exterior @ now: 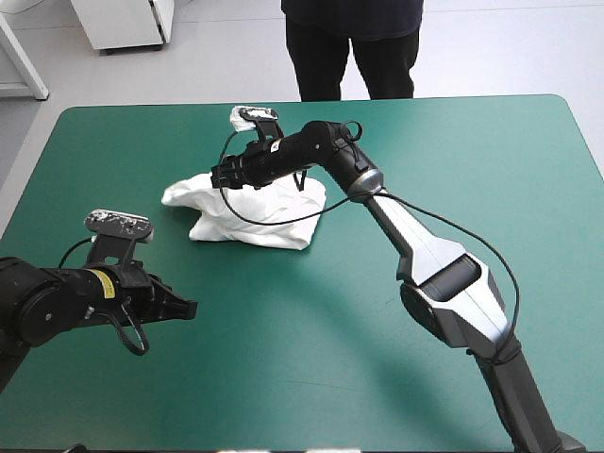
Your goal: Fold the cloth
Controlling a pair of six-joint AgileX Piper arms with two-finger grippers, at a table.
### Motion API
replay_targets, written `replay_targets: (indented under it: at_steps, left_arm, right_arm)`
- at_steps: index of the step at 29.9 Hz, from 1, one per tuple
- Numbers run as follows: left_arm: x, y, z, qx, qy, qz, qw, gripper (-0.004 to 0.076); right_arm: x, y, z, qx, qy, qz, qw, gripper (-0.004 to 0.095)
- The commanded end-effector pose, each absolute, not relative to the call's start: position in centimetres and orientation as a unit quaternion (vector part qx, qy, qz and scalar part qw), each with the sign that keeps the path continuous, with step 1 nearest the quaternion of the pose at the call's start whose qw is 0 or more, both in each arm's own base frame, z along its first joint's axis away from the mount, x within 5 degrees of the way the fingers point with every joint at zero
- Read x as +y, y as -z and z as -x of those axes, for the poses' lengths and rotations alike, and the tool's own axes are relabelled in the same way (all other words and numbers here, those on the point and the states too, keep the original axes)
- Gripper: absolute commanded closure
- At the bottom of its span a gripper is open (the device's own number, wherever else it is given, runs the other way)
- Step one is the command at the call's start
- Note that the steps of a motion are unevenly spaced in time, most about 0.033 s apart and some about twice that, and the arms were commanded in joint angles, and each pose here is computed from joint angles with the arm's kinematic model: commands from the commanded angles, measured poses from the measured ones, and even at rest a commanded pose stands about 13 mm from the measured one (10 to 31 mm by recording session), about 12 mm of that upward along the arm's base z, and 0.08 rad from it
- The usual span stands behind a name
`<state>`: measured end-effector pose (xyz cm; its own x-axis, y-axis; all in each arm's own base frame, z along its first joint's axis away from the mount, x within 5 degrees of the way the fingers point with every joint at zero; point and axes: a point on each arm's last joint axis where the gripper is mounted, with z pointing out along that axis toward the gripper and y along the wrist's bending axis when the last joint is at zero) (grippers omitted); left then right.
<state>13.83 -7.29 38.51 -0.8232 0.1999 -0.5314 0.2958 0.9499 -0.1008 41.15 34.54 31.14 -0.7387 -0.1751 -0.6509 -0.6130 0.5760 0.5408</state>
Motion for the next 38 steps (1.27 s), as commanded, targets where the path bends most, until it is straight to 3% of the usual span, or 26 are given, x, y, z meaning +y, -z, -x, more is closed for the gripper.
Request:
replay_targets:
  at_steps: [1, 9, 25, 29, 33, 38]
  left_arm:
    - [-7.2, -39.2, -13.3, 0.95, 0.1, -0.125, 0.27, 0.0746]
    - [-7.5, -39.3, -13.2, 0.949, 0.119, -0.124, 0.265, 0.0746]
    - [-8.0, -39.3, -12.8, 0.948, 0.156, -0.119, 0.252, 0.0746]
    - [-8.0, -39.4, -12.7, 0.947, 0.157, -0.119, 0.254, 0.0746]
    - [-8.0, -39.4, -12.7, 0.947, 0.157, -0.119, 0.255, 0.0746]
    - [-8.0, -39.6, -13.0, 0.943, 0.158, -0.118, 0.269, 0.0746]
  right_arm:
    - [33.0, -36.9, -39.6, 0.825, -0.388, 0.247, 0.327, 0.0445]
    - [30.8, -36.0, -39.2, 0.877, -0.311, 0.266, 0.254, 0.0445]
    - [25.0, -38.3, -41.7, 0.888, -0.306, 0.19, 0.285, 0.0445]
    - [23.9, -36.7, -41.9, 0.91, -0.292, 0.163, 0.246, 0.0445]
    - [23.1, -33.1, -41.0, 0.935, -0.246, 0.177, 0.186, 0.0445]
    - [23.6, -30.7, -40.8, 0.936, -0.261, 0.173, 0.159, 0.0445]
